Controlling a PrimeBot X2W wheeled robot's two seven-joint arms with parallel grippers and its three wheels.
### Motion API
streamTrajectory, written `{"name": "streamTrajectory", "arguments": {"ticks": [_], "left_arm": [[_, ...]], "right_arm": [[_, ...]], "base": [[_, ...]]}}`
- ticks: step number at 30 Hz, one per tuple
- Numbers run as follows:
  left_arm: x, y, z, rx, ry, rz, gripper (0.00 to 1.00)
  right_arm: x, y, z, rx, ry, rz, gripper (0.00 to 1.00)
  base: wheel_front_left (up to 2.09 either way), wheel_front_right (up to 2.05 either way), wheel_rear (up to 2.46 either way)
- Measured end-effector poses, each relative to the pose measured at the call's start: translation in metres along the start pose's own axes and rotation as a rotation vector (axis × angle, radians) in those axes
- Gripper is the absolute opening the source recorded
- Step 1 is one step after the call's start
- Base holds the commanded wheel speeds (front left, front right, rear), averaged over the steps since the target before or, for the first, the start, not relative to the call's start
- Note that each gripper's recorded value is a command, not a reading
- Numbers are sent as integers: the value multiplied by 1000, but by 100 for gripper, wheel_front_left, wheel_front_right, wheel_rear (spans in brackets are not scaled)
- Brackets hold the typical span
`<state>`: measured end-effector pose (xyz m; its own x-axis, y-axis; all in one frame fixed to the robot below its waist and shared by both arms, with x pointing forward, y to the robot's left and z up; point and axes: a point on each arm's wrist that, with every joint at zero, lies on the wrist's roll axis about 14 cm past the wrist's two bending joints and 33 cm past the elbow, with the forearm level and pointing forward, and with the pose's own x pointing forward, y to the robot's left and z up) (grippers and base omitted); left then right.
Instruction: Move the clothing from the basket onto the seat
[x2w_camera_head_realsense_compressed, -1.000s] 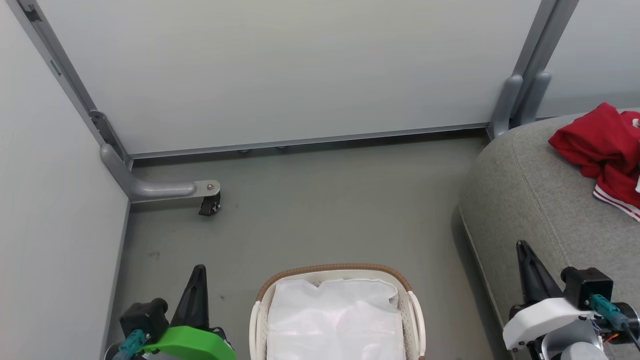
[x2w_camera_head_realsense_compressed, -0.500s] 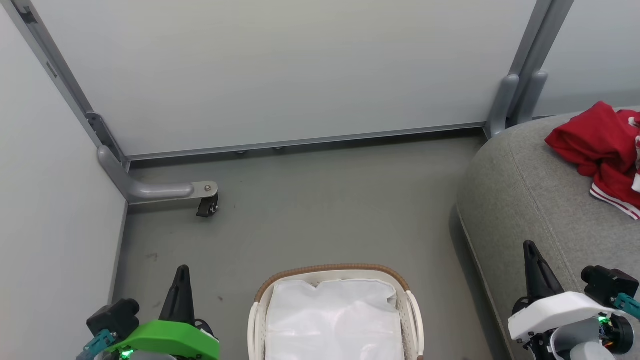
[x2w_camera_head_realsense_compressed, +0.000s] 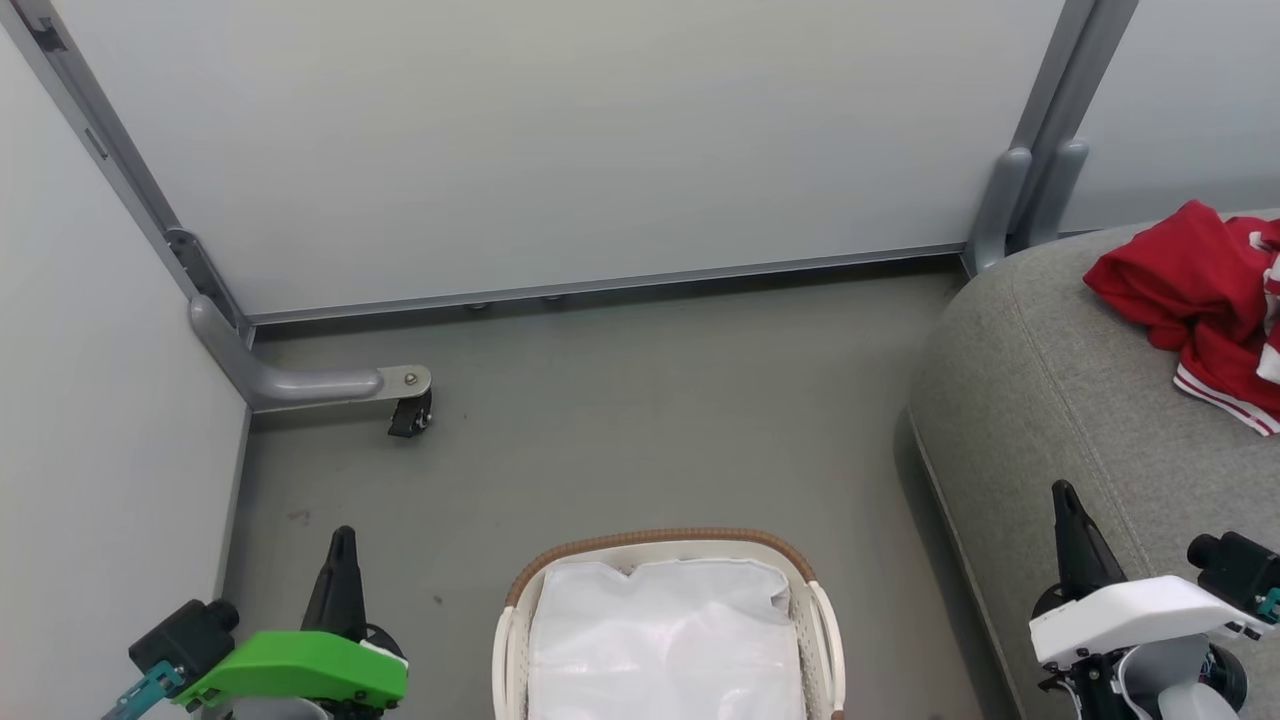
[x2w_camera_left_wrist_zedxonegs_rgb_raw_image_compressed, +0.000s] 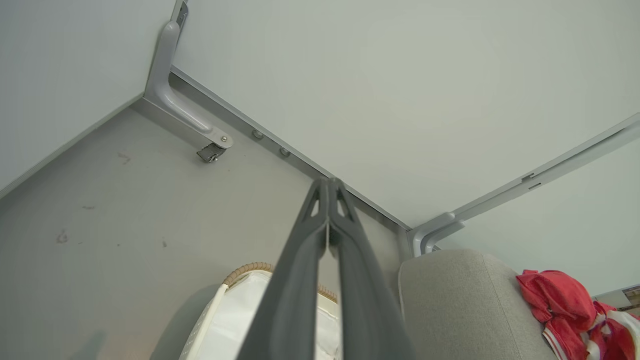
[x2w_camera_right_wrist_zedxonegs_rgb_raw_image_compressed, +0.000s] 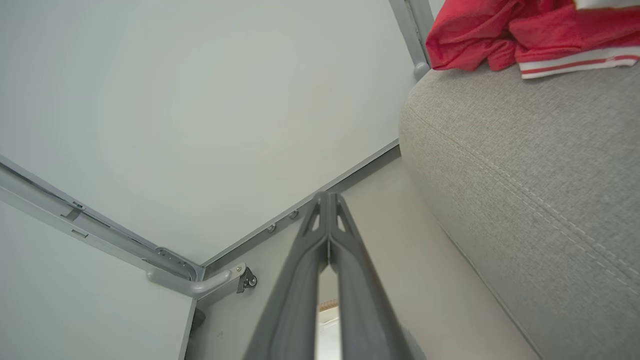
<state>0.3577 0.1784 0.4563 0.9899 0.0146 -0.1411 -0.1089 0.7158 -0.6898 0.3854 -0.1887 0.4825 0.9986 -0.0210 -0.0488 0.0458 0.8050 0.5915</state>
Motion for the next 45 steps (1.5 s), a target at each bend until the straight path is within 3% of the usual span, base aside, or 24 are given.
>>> {"name": "streamTrajectory", "arguments": {"ticks": [45], "left_arm": [[13,-6,27,-466,-21,-30,0]], "right_arm": [[1,-1,9,544,12,-10,0]], "base": [[0,0,0]]}}
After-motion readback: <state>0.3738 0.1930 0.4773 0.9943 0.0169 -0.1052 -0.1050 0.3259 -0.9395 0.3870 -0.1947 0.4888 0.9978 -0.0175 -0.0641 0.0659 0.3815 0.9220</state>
